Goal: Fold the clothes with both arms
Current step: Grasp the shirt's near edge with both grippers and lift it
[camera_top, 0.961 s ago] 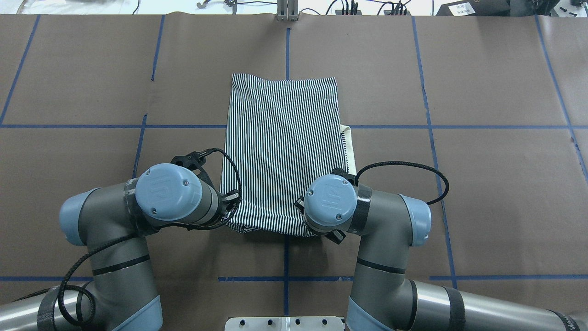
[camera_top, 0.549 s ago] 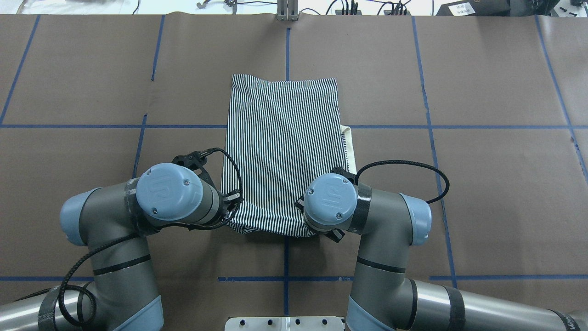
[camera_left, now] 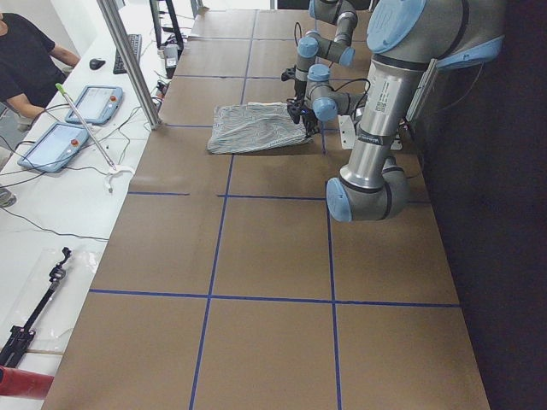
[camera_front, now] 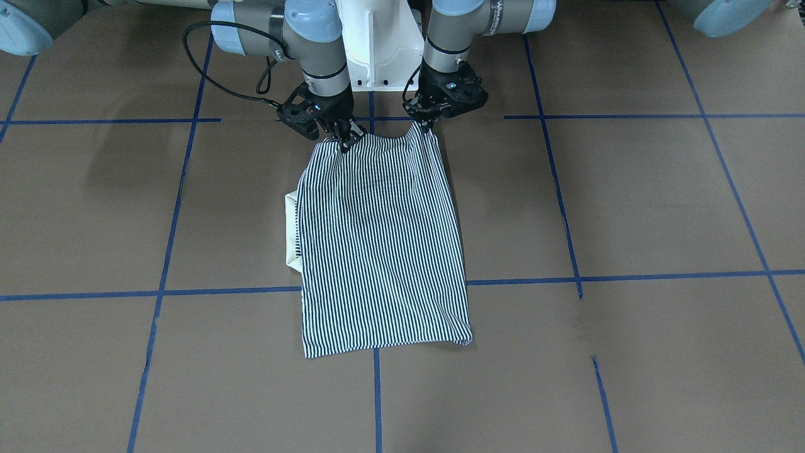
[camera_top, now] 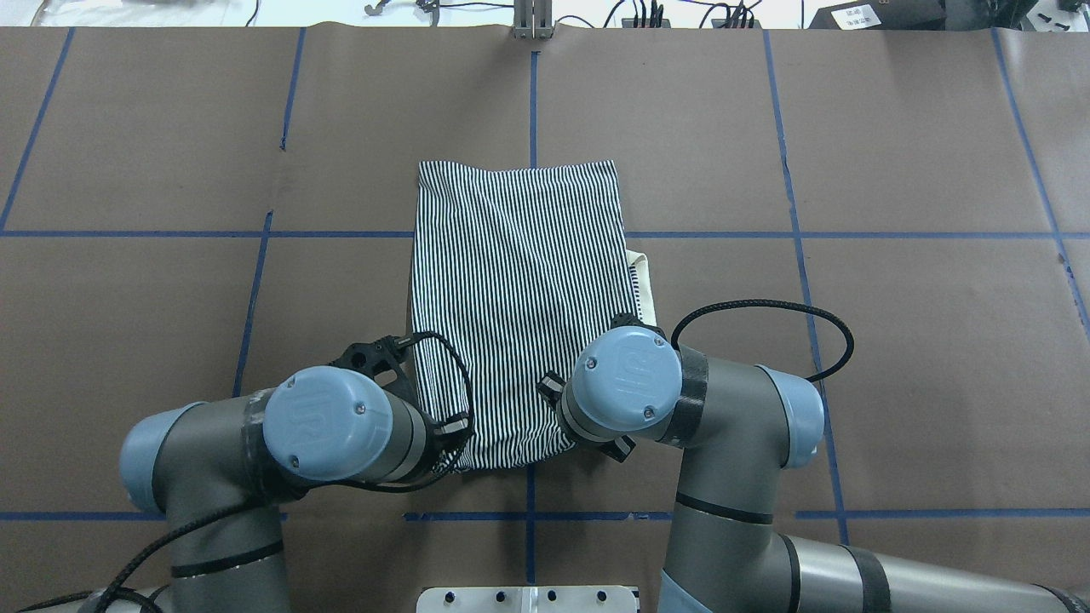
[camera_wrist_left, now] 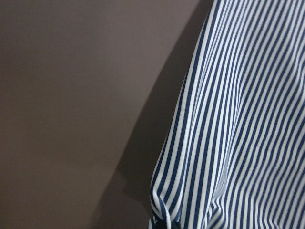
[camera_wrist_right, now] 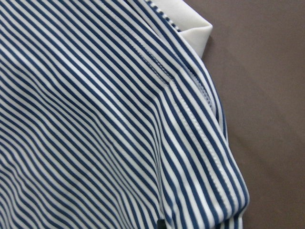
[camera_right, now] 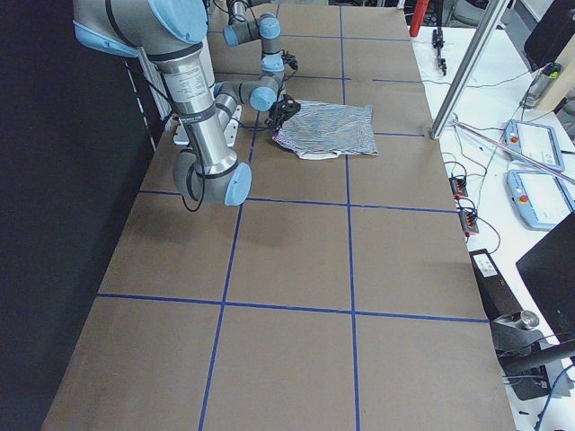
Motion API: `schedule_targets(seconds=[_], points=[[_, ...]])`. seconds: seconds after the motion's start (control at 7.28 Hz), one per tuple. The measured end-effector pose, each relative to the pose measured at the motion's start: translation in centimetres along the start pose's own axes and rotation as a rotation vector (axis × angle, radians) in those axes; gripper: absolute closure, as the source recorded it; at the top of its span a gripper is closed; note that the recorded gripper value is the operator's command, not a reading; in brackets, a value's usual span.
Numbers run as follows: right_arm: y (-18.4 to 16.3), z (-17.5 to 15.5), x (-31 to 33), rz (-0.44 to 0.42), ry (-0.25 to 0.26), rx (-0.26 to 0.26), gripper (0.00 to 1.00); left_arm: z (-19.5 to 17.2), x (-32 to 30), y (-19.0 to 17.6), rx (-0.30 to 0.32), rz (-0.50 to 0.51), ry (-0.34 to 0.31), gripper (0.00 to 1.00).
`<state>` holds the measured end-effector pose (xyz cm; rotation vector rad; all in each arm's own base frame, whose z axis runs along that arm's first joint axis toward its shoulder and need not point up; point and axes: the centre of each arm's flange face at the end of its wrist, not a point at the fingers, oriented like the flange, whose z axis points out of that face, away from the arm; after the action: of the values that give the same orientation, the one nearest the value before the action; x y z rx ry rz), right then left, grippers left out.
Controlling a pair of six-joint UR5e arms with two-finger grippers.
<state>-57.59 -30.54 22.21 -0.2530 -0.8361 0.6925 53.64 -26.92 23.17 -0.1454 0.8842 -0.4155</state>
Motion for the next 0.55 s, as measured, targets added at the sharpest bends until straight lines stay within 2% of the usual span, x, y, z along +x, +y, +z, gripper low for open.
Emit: schedule_targets(seconds=[0.27, 0.55], points=[[1.5, -1.0, 1.4, -0.022, -0.007, -0.032, 1.0, -1.6, -0.9, 2.6, -0.026, 0.022, -0.034, 1.0], [1.8, -1.3, 2.9, -0.033, -0.004, -0.043, 1.0, -2.5, -2.0, 2.8, -0.026, 0.027, -0.058, 1.0]])
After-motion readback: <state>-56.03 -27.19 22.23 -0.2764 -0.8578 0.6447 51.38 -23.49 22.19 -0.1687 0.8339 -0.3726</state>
